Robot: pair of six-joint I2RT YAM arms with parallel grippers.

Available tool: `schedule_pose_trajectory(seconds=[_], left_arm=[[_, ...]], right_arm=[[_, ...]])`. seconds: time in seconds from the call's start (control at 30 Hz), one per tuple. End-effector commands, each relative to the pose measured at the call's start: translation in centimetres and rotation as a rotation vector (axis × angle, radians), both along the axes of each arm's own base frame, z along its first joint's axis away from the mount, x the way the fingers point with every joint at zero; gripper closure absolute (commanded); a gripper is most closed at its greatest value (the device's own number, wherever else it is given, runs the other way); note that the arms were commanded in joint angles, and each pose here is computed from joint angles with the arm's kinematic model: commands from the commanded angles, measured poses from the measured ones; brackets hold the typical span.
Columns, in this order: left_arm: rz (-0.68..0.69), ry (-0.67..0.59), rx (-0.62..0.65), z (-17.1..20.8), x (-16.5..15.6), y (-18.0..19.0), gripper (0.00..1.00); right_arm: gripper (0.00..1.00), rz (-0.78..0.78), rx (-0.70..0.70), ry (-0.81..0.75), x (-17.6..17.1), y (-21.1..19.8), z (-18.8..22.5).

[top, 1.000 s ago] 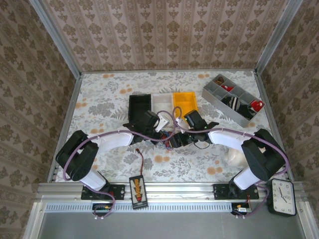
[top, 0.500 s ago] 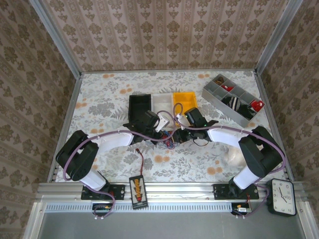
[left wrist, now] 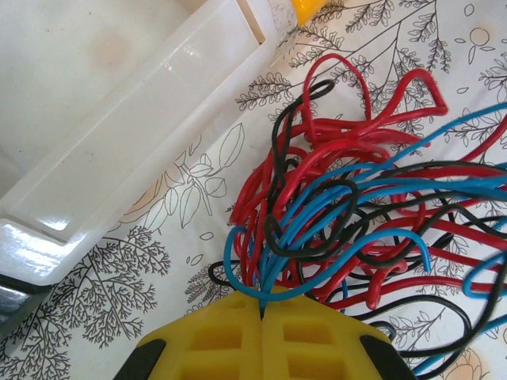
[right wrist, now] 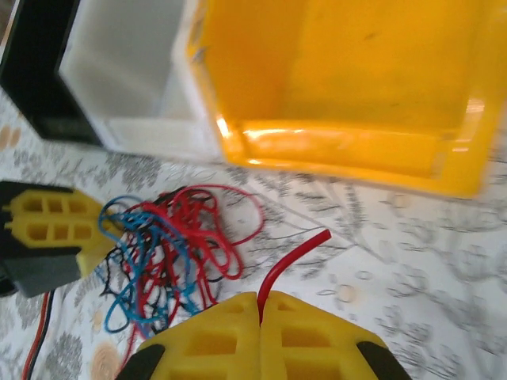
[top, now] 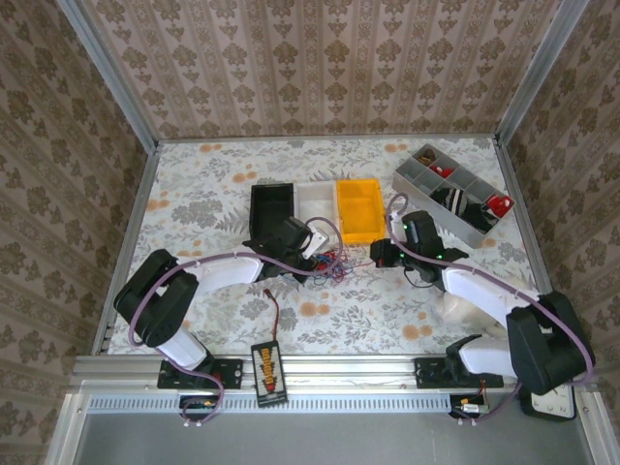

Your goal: Untangle the cables

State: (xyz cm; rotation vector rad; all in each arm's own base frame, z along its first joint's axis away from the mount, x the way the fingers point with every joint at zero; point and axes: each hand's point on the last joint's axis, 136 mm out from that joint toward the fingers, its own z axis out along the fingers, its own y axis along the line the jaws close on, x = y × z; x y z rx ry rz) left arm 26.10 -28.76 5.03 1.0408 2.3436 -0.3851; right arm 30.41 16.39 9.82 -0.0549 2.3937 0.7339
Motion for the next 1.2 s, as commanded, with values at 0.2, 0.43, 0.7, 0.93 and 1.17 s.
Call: schedule_pose_trajectory(seconds=[0.2,0.43,0.7,0.93,1.17], left_arm=[[0.063,0.048,0.048,-1.7,-0.2,1.8,1.0],[0.084,0.066,0.053,-1.9,-0.3,2.8,1.0],[0.144,0.064,0.054,-1.7,0.1,4.6,1.0],[0.213,0.063,0.063,-1.7,0.7,6.4,1.0],[0.33,0.065,0.099,-2.3,1.3,9.1,1.0]], right_arm=[[1.0,-0.425,-0.113,0.003,0.8,-9.3,0.4],[1.0,-0.733,-0.305,0.033,-1.1,-17.8,1.4],[1.0,-0.953,-0.329,0.072,-3.4,-23.7,2.2],[1.0,-1.027,-0.282,0.041,-3.6,-26.0,3.5],[1.0,-1.09,-0.273,-0.019,-3.5,-27.6,6.0]])
